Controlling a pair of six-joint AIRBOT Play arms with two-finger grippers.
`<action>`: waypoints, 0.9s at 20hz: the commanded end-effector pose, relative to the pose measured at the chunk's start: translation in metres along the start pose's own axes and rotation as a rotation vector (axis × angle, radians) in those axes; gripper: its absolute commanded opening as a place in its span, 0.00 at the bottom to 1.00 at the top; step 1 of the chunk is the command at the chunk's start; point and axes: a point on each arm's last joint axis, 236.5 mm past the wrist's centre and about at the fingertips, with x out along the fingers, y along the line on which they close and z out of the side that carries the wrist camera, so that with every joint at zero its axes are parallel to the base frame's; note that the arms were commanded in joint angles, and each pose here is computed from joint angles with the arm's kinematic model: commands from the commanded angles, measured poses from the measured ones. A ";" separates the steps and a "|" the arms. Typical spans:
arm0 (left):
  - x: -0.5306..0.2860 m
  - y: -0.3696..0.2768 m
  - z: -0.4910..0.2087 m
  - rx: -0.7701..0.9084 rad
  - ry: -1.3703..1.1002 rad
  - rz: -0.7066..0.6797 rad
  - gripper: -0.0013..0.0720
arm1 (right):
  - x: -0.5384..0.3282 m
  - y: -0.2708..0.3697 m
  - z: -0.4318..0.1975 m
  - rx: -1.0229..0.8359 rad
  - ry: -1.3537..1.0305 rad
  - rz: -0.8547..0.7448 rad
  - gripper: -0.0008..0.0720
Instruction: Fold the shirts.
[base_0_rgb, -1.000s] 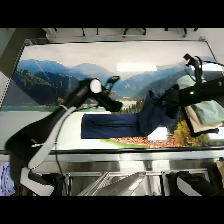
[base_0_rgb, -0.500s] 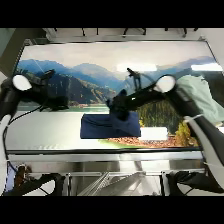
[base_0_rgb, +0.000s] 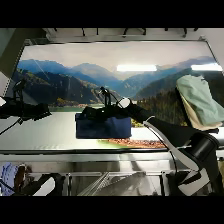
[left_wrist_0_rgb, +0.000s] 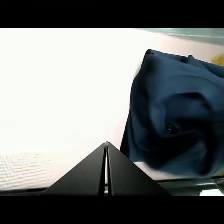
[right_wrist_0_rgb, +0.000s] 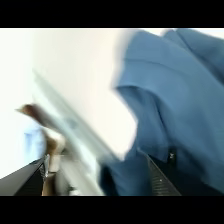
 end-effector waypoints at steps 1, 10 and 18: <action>0.000 0.003 -0.001 -0.008 -0.008 0.003 0.04 | -0.045 0.040 0.014 -0.032 0.029 0.185 0.92; 0.020 -0.026 -0.014 0.052 0.082 -0.047 0.04 | -0.282 -0.102 0.016 -0.035 -0.172 -0.458 0.85; 0.039 -0.057 -0.028 0.144 0.165 -0.070 0.04 | -0.250 -0.205 -0.012 0.199 -0.079 -0.350 0.97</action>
